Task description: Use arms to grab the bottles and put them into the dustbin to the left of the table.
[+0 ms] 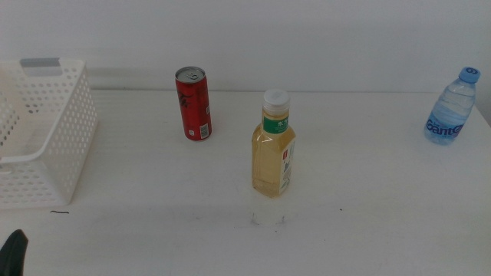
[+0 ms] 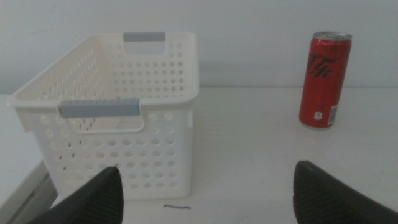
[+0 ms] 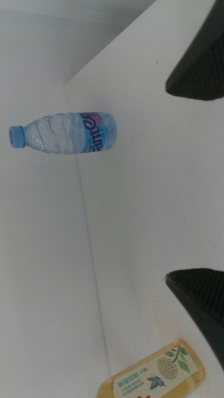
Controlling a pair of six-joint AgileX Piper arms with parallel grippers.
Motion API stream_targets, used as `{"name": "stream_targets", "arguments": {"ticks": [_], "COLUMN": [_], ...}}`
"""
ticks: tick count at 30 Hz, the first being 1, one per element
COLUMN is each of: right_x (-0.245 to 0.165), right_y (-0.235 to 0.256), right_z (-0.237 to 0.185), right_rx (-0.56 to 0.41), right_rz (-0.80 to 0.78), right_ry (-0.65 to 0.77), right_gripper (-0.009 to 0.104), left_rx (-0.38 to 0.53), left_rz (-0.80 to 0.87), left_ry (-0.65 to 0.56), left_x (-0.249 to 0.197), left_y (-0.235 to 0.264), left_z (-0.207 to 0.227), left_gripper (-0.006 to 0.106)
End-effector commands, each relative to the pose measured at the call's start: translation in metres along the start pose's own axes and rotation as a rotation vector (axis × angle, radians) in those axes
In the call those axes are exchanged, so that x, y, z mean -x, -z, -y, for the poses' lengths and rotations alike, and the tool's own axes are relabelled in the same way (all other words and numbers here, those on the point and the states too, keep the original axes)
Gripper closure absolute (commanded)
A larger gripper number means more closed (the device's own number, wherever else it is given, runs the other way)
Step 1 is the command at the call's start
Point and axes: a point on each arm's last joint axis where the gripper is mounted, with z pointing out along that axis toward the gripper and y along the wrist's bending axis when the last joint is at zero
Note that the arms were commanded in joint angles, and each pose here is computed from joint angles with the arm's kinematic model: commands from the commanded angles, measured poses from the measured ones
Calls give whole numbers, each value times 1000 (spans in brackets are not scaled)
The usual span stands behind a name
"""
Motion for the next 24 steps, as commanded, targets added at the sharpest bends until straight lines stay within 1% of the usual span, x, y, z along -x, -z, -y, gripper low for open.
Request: {"name": "stream_targets", "arguments": {"ticks": [1,4,7,11,15,18,20,24], "right_x": [0,0,0,0,0,0,0,0], "right_y": [0,0,0,0,0,0,0,0], "right_z": [1,1,1,1,1,1,1,1], "right_rx": [-6,-6,-6,-6,-6,-6,-6,-6], "right_rz": [9,9,9,9,9,9,9,9], "right_ry": [17,17,17,17,17,17,17,17], "right_gripper": [14,14,14,14,14,14,14,14], "left_rx": [-24,-101,-209,-340,-441,-465,-455,-425], "left_rz": [25,5,-12,-59,-43,-6,-2,82], "left_ry": [12,1,-42,-63,-70,-111,-108,-140], "left_x": [3,6,9,5,-1,-6,-10,-11], "left_y": [0,-11,-26,-47,-65,-76,-83,-92], "left_z": [1,7,18,37,57,65,67,68], "left_gripper": [7,7,7,7,7,7,7,7]}}
